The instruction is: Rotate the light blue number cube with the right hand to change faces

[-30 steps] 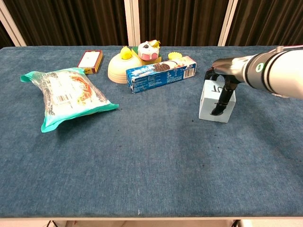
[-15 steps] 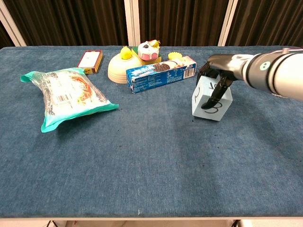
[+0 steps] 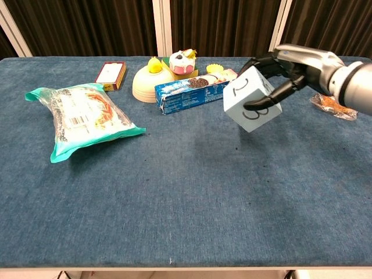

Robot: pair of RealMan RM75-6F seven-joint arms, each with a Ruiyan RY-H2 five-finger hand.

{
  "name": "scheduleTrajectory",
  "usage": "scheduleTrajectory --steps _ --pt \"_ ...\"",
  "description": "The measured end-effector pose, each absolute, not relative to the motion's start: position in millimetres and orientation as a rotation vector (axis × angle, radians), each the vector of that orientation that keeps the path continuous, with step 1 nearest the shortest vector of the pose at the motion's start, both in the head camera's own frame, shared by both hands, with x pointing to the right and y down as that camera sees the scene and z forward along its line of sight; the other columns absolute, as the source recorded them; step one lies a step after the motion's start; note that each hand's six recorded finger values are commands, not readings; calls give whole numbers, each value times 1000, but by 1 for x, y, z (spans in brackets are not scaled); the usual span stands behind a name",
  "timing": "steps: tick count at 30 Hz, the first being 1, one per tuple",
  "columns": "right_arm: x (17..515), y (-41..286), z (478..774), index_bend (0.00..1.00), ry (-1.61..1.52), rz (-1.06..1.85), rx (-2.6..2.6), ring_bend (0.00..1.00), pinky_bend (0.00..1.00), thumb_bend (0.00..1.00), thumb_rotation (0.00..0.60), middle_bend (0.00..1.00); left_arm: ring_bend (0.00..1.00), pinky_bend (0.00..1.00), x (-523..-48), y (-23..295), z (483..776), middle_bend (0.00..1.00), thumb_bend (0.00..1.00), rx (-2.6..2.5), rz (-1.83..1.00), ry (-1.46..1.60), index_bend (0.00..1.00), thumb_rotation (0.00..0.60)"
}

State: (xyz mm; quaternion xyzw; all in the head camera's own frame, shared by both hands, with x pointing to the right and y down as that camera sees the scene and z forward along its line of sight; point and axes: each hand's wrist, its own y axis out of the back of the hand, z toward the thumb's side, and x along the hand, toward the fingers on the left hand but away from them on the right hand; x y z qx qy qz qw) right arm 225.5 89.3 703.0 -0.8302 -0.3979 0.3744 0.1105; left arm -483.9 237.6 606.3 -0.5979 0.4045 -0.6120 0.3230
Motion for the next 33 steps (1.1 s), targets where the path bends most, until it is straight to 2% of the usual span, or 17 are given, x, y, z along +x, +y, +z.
scheduleTrajectory --steps 7,16,17,20,26,33 --pt "267 99 736 510 -1259 1027 -2476 198 135 367 592 431 0 0 -481 235 604 17 0 -1567 -1602 1054 36 600" --pt "269 113 760 417 -1340 932 -2562 151 85 367 570 422 0 0 -481 234 602 17 0 -1561 -1607 1051 36 600" --pt "269 114 761 392 -1340 926 -2568 137 72 367 566 410 0 0 -481 234 602 17 0 -1562 -1607 1051 36 600" --pt "271 117 765 237 -1328 926 -2583 58 7 367 559 307 0 0 -481 234 603 17 0 -1564 -1610 1050 36 600" --pt "279 121 766 22 -1303 948 -2582 0 0 367 557 183 0 0 -481 234 604 17 0 -1566 -1611 1051 36 600" --pt "298 125 752 0 -1306 929 -2559 0 0 367 556 112 0 0 -483 234 604 17 0 -1561 -1612 1053 36 600"
